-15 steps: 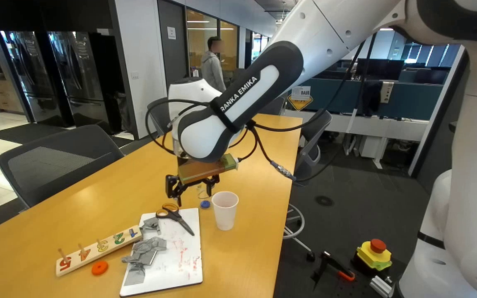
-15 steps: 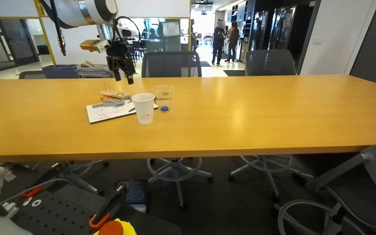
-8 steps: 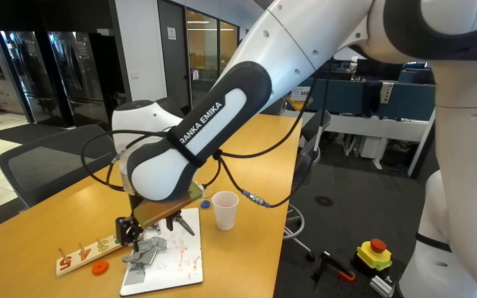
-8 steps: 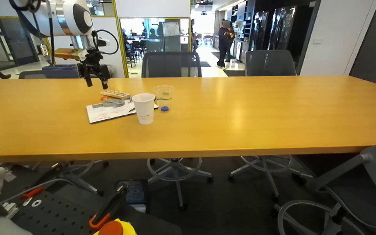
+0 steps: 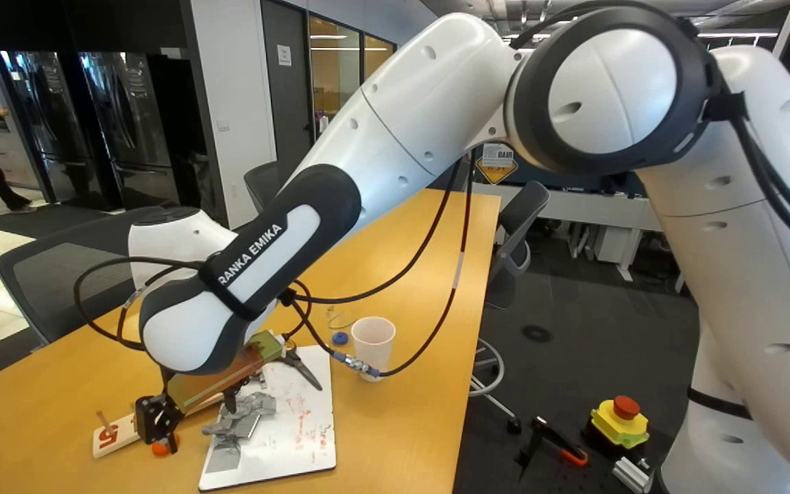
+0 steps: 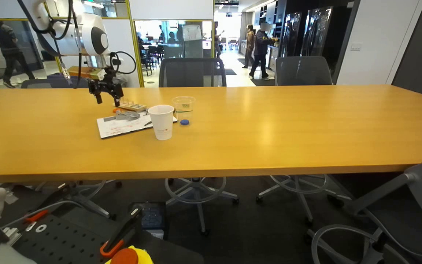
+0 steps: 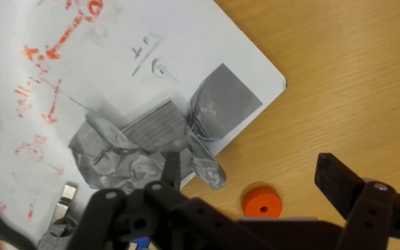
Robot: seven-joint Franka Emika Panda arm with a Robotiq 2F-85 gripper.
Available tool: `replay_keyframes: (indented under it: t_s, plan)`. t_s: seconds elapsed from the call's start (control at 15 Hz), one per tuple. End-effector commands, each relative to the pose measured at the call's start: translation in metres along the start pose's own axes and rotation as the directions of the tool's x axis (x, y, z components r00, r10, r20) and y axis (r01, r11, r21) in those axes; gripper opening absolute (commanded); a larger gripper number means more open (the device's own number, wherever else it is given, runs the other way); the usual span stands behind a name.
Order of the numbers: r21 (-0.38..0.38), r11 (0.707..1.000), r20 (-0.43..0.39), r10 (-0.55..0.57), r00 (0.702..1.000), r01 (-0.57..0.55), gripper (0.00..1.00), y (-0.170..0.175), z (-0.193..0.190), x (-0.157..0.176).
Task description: Put the orange blocks inside the white cup and place the blue ring inside the clear cup
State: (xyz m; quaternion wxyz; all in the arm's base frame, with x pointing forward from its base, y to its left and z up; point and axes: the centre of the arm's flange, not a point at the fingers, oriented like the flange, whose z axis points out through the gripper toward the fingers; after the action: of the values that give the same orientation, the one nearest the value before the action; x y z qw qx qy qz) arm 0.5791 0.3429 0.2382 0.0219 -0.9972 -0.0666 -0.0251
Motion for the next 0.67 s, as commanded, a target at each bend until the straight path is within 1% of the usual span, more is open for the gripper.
replay_keyframes:
  t_s: [0.0,0.6]
  plan:
    - [0.021,1.000,0.007,-0.017,1.000,0.017,1.00,-0.015,0.010,0.045]
    - [0.013,1.000,0.022,-0.016,1.000,0.015,1.00,-0.025,0.030,0.080]
